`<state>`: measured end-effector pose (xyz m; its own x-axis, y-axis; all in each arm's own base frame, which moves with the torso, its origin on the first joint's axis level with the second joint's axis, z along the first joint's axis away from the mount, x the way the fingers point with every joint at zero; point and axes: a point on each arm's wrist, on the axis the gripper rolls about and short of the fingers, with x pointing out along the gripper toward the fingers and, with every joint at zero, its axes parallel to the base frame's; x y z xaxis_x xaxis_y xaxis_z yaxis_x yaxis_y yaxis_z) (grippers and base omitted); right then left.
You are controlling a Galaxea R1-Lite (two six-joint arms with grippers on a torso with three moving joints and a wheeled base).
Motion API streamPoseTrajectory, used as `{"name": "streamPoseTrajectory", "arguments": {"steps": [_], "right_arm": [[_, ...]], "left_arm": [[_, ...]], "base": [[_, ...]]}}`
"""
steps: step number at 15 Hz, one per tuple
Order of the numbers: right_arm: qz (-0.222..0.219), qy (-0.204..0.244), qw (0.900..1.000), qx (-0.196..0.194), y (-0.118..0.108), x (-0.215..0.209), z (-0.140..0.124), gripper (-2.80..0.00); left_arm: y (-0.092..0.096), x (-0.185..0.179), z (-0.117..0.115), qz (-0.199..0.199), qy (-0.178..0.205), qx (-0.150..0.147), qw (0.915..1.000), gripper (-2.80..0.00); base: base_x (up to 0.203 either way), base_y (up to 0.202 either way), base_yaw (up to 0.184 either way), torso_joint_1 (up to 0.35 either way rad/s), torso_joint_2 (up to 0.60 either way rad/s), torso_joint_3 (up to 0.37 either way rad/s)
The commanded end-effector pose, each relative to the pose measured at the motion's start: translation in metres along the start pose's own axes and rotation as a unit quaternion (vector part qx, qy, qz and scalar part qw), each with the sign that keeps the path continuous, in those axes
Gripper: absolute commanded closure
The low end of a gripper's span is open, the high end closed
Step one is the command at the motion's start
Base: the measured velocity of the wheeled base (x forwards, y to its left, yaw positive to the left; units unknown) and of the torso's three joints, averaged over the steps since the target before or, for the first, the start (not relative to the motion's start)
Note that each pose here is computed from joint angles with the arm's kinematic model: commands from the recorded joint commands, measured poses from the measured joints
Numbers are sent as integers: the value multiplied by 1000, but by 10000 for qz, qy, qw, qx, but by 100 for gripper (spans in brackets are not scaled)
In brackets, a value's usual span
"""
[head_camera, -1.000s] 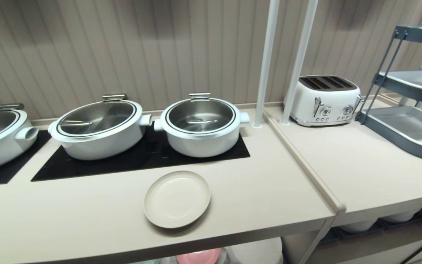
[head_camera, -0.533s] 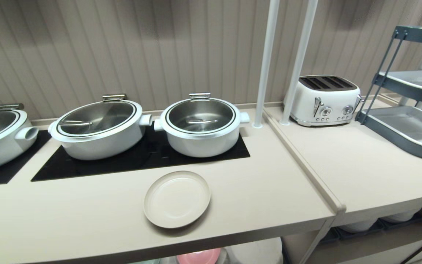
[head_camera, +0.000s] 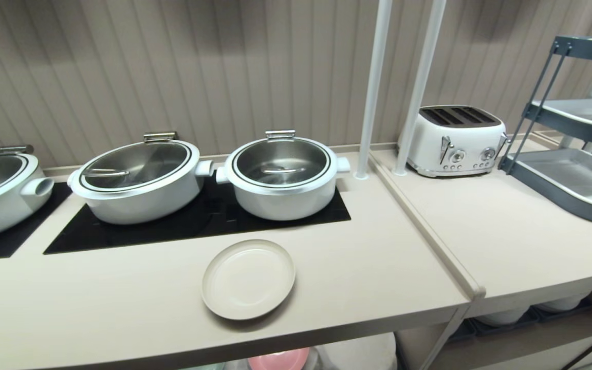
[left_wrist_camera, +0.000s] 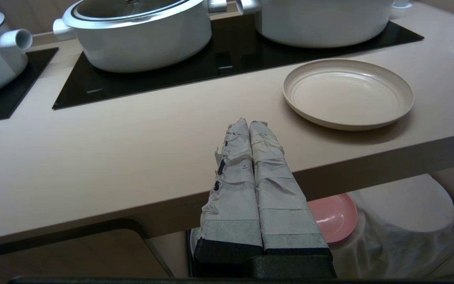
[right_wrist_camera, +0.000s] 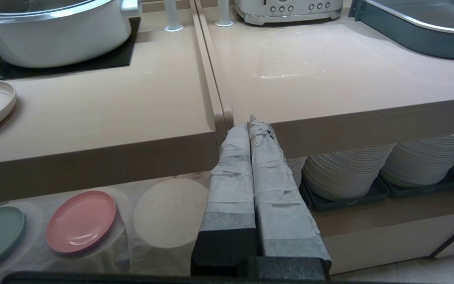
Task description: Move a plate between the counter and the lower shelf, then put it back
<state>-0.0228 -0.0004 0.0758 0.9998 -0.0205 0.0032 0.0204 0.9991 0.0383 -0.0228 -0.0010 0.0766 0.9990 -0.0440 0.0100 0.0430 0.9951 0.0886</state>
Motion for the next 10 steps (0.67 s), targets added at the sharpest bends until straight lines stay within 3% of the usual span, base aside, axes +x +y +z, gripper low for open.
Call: {"name": "streamPoseTrajectory", "arguments": {"steps": [1, 10], "right_arm": [[-2, 1, 10000, 0, 0, 0, 0, 0], [3, -7, 10000, 0, 0, 0, 0, 0]], "left_arm": [[0, 0, 0, -2, -4, 4, 10000, 0], [0, 0, 0, -2, -4, -4, 10000, 0]], "base": [[0, 0, 0, 0, 0, 0], [0, 0, 0, 0, 0, 0]]}}
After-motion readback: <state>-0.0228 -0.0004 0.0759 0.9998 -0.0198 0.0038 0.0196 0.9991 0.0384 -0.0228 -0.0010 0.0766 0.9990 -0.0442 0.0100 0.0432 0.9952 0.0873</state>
